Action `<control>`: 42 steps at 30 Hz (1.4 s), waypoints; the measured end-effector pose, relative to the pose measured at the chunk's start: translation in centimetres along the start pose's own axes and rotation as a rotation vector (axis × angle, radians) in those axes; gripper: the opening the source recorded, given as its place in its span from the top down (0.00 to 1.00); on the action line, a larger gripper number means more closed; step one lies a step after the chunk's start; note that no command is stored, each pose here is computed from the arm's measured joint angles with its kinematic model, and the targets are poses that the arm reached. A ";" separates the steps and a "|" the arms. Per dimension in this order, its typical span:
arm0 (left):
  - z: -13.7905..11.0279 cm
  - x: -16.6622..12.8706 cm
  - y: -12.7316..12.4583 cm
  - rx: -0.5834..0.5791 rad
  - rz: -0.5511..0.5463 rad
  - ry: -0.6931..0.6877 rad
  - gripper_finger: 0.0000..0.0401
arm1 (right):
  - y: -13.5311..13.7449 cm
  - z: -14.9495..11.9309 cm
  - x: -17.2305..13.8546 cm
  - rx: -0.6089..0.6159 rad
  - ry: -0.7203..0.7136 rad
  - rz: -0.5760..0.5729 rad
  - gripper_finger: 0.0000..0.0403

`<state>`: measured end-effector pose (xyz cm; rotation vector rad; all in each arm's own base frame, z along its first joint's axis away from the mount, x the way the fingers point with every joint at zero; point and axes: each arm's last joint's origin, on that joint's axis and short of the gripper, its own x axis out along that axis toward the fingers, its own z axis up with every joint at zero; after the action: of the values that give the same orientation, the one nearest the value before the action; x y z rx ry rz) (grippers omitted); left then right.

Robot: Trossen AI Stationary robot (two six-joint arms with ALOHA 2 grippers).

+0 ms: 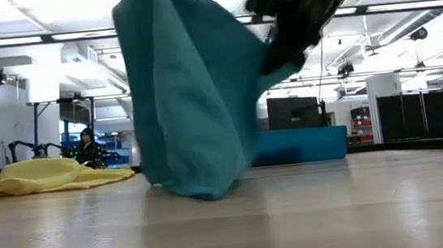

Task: Fold microfiber towels
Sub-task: Fold the light blue microfiber towel on top of the dark blue microfiber towel into the dark blue bin

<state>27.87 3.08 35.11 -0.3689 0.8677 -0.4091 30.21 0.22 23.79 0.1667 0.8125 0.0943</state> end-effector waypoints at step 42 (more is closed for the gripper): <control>-7.9 16.3 1.5 -0.097 0.017 0.077 0.99 | 11.1 -7.8 3.2 0.223 0.213 0.131 0.98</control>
<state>31.36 -4.74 19.11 -0.4374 0.9677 -0.3683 26.51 12.47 18.24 0.4258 1.0240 0.1462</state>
